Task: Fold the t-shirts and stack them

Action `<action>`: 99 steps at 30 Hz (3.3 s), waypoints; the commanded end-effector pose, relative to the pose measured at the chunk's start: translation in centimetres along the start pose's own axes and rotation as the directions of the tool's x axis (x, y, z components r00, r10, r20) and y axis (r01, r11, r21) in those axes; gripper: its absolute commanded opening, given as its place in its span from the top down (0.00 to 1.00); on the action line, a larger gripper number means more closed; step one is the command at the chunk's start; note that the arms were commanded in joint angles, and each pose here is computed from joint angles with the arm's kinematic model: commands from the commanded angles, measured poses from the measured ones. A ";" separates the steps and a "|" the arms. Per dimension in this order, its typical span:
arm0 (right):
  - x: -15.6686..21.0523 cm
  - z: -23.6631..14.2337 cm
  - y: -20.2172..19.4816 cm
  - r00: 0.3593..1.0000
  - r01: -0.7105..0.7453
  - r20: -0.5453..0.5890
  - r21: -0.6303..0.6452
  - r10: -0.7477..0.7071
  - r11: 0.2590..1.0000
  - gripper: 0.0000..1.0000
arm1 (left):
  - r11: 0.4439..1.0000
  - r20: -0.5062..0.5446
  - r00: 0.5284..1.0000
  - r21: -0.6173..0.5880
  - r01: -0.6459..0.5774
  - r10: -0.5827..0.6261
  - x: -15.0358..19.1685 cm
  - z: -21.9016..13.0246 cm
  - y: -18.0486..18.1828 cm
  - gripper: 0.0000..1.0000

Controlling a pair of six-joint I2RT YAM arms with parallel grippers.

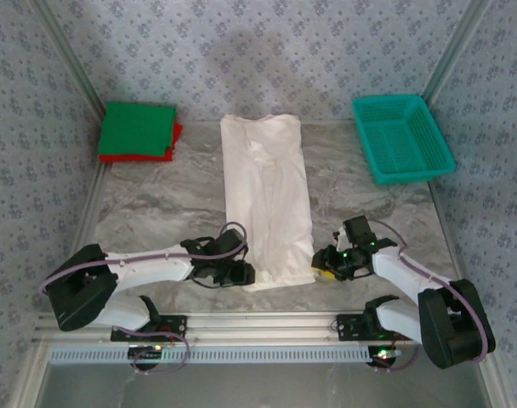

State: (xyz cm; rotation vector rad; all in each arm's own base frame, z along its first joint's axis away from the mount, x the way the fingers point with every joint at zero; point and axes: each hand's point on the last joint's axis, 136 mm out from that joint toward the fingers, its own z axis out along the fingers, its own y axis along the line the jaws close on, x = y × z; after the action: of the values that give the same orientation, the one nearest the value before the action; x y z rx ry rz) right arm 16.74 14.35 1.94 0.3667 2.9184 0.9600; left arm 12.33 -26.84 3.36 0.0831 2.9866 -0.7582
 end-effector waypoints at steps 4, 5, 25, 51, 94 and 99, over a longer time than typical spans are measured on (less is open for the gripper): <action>-0.5 0.9 2.0 0.996 0.089 0.016 -0.119 -0.088 0.989 0.55 | 1.000 0.026 1.000 -0.007 0.000 0.000 -0.6 -0.4 -0.5 0.75; -0.4 0.9 2.2 0.996 0.092 0.013 -0.126 -0.091 0.988 0.55 | 1.000 0.040 0.999 -0.020 -0.001 0.001 -0.7 -0.6 -0.2 0.77; 1.3 1.8 5.8 0.992 0.120 -0.016 -0.109 -0.123 0.987 0.57 | 0.998 0.186 0.982 -0.038 0.044 -0.036 -1.1 -2.7 3.1 1.00; 7.4 1.0 3.0 0.997 -0.003 -0.071 -0.019 0.002 1.000 1.00 | 0.992 0.073 0.997 0.123 0.000 -0.009 4.0 -3.7 3.5 1.00; -18.9 -1.8 13.2 0.974 0.054 0.224 -0.062 -0.039 0.997 1.00 | 0.995 0.195 0.976 -0.001 -0.096 0.094 -24.0 -8.2 1.0 1.00; -20.8 -1.1 12.5 0.976 0.006 0.219 -0.061 0.007 0.998 0.97 | 0.994 0.189 0.976 -0.033 -0.102 0.107 -26.5 -7.9 1.6 1.00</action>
State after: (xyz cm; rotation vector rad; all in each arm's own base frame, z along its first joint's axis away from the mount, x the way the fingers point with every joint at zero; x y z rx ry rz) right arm 38.00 18.76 9.73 0.4120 2.6967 0.9209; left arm 37.14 -23.30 11.35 0.1215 2.7773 -0.7173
